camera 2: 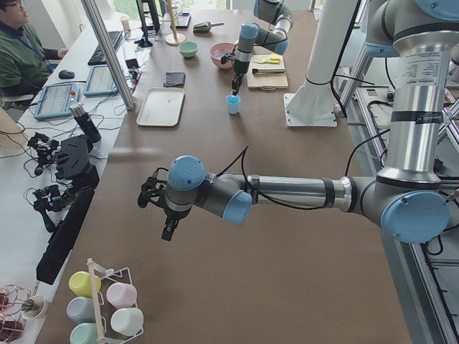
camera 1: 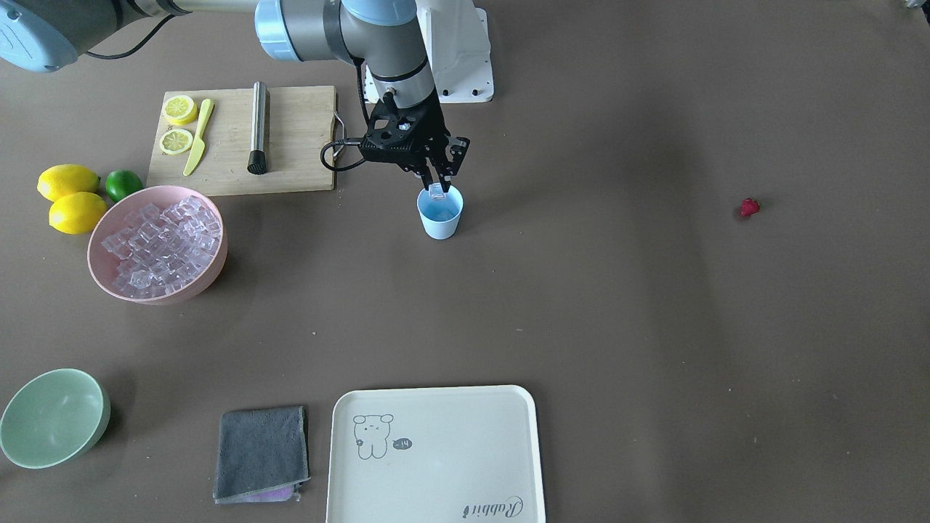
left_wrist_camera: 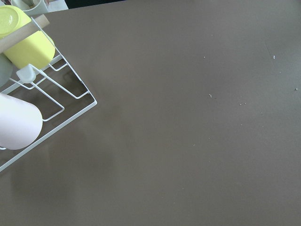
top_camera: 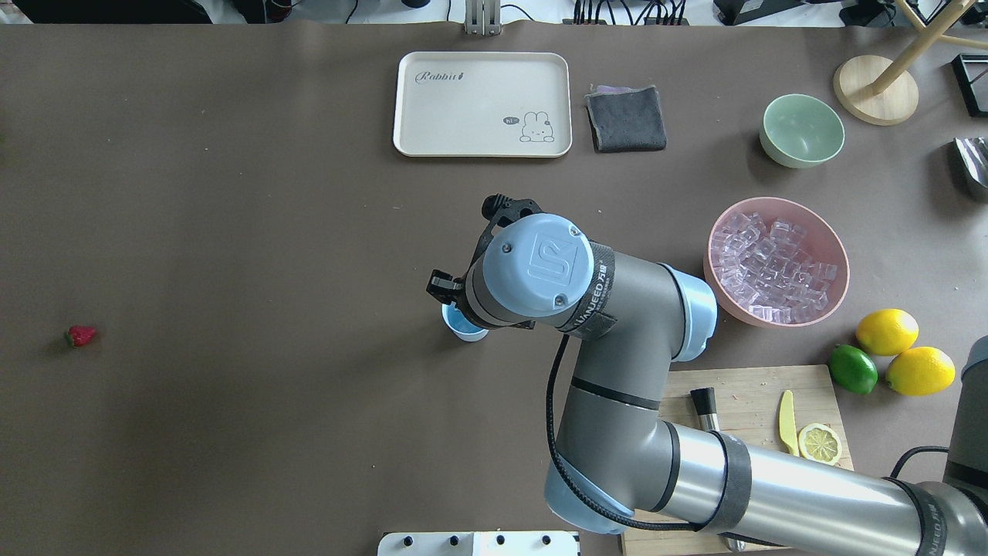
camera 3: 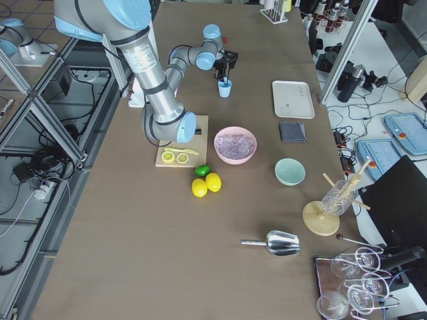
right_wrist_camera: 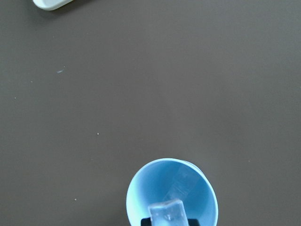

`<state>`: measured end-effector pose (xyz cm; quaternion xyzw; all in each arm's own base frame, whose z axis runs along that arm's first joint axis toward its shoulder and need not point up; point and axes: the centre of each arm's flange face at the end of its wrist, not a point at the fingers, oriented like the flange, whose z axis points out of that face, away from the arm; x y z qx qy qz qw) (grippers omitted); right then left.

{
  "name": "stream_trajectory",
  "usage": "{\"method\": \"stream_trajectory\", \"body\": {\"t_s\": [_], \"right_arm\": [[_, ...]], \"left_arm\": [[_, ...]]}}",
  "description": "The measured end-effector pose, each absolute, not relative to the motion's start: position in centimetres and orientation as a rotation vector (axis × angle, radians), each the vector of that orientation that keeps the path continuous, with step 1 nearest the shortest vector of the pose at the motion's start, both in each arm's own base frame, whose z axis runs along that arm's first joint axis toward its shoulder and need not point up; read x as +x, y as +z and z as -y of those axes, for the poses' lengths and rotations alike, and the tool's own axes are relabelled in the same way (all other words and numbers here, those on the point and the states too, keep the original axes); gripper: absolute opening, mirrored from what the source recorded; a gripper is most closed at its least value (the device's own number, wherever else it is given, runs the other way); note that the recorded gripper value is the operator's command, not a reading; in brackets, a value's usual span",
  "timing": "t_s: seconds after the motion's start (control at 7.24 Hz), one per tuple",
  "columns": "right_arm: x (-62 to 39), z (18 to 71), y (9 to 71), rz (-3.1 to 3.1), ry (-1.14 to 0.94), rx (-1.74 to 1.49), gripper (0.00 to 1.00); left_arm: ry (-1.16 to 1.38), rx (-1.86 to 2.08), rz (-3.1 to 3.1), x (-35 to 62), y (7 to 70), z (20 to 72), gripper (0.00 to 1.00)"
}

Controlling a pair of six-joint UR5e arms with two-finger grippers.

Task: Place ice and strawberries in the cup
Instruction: 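Open the right gripper to drop the ice cube into the cup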

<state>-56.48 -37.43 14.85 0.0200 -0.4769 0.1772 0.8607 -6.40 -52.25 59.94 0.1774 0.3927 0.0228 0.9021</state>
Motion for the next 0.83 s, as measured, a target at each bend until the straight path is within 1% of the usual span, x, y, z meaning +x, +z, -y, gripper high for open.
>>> {"method": "stream_trajectory", "body": {"t_s": [0.55,0.83], "right_arm": [[-55.5,38.1,14.5,1.006,0.390,0.043,1.00],[-50.7,41.0,15.8,0.976,0.403,0.023,1.00]], "left_arm": [[0.043,0.368,-0.813,-6.4,59.8,52.4,0.98],[0.004,0.364,-0.851,-4.7,56.8,52.4,0.98]]}}
